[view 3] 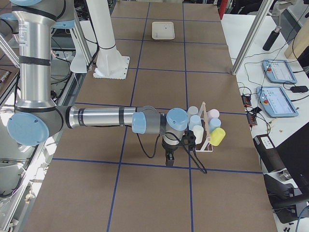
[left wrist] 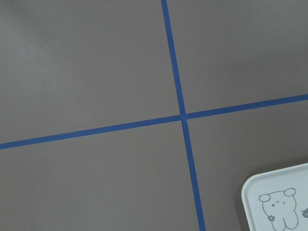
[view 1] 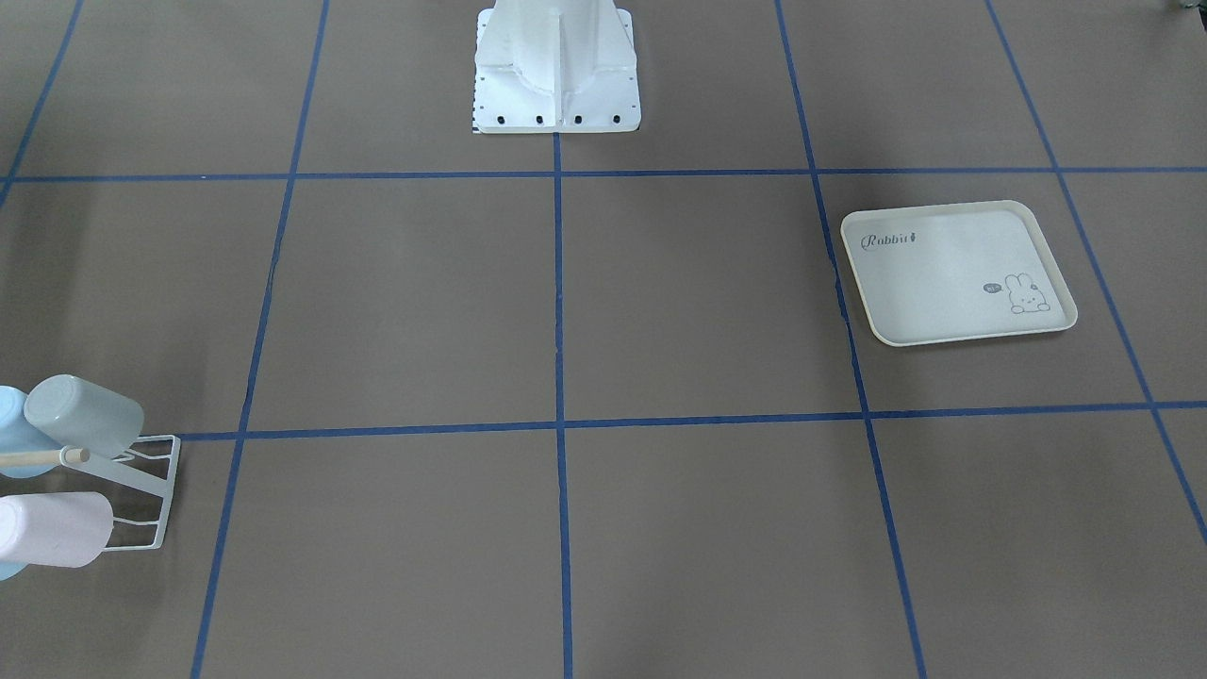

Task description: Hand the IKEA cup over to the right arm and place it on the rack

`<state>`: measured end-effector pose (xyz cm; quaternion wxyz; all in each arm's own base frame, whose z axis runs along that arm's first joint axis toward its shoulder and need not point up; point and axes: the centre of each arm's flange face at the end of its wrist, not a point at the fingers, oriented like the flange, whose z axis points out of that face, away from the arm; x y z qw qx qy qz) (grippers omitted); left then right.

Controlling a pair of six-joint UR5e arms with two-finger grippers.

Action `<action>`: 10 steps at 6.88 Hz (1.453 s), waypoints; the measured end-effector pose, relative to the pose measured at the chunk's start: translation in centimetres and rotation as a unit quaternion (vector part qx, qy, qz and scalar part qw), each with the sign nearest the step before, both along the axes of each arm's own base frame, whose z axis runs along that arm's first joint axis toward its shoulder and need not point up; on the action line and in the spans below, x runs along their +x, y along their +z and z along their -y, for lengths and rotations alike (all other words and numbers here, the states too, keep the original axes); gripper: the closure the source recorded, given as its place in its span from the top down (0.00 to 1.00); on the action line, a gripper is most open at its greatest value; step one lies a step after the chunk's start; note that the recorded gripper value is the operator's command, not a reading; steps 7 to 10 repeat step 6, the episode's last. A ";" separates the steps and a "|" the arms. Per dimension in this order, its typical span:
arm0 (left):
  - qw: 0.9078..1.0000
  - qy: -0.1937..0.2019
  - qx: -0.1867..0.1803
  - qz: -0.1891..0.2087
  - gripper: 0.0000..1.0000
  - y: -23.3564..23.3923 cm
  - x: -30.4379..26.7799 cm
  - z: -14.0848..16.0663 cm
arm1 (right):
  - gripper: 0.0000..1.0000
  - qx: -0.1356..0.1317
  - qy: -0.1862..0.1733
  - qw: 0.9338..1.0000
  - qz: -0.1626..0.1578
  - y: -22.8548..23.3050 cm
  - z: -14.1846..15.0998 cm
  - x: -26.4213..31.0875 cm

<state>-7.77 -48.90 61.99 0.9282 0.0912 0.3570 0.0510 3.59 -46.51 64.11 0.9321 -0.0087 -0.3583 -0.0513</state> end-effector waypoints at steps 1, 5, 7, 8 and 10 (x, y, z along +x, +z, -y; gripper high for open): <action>1.000 0.000 0.000 0.000 1.00 0.0 0.0 0.0 | 1.00 -0.002 0.000 1.000 0.000 0.2 0.0 0.0; 1.000 0.000 0.000 0.001 1.00 0.0 0.0 0.0 | 1.00 -0.005 0.001 1.000 -0.001 0.5 0.0 0.0; 1.000 0.000 0.000 0.001 1.00 -0.1 0.0 0.0 | 1.00 -0.005 0.001 1.000 -0.001 0.5 -0.1 0.0; 1.000 0.000 0.000 0.001 1.00 -0.1 0.0 0.0 | 1.00 -0.005 0.001 1.000 -0.001 0.5 -0.1 0.0; 1.000 0.000 0.000 0.001 1.00 -0.1 0.0 0.0 | 1.00 -0.005 0.001 1.000 -0.001 0.5 -0.1 0.0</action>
